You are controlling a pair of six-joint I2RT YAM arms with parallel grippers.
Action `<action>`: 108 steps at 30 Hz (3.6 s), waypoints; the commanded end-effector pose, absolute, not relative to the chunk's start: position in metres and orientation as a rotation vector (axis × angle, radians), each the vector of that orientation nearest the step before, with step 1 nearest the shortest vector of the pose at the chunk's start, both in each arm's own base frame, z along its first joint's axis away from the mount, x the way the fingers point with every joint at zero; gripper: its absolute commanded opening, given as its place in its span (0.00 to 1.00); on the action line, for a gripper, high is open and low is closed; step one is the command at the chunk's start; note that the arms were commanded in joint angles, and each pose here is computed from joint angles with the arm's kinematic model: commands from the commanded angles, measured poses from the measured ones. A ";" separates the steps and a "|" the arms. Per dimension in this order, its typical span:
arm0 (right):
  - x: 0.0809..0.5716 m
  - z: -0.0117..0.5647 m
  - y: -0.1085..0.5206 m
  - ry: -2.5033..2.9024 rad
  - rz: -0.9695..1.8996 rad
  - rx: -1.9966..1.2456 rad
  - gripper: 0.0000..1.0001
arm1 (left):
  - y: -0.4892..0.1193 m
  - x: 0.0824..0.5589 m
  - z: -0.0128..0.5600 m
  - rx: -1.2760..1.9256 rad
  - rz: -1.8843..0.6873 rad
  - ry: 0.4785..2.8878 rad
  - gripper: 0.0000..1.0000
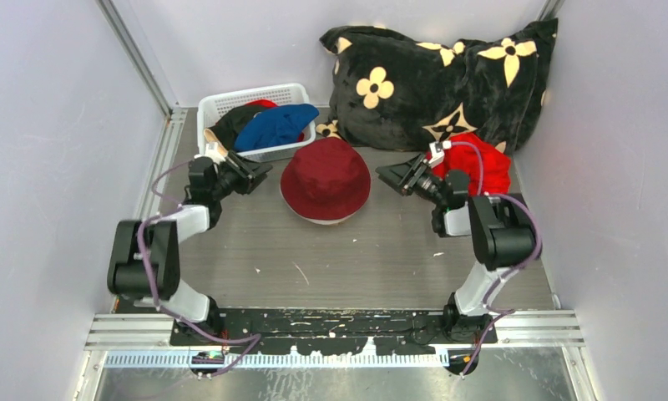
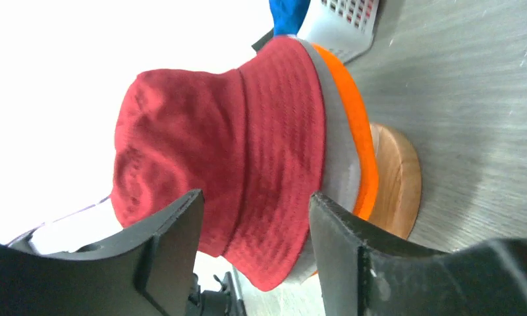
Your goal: Stack the hats
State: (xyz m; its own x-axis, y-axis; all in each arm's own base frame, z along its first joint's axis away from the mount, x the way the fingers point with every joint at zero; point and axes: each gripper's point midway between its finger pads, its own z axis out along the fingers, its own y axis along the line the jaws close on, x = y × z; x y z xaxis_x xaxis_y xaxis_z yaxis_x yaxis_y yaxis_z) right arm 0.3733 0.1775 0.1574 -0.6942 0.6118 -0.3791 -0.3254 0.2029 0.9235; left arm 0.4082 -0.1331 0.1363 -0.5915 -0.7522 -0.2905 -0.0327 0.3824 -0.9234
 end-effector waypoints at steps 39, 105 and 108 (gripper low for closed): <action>0.411 0.222 0.129 1.852 0.972 0.095 0.78 | -0.125 0.574 0.170 -0.256 -0.525 1.927 0.58; 0.358 0.278 0.136 1.701 1.022 -0.005 0.77 | -0.171 0.384 0.561 0.053 -0.868 1.571 0.00; 0.350 0.281 0.136 1.694 1.018 -0.017 0.77 | -0.179 0.356 0.559 0.077 -0.928 1.598 0.00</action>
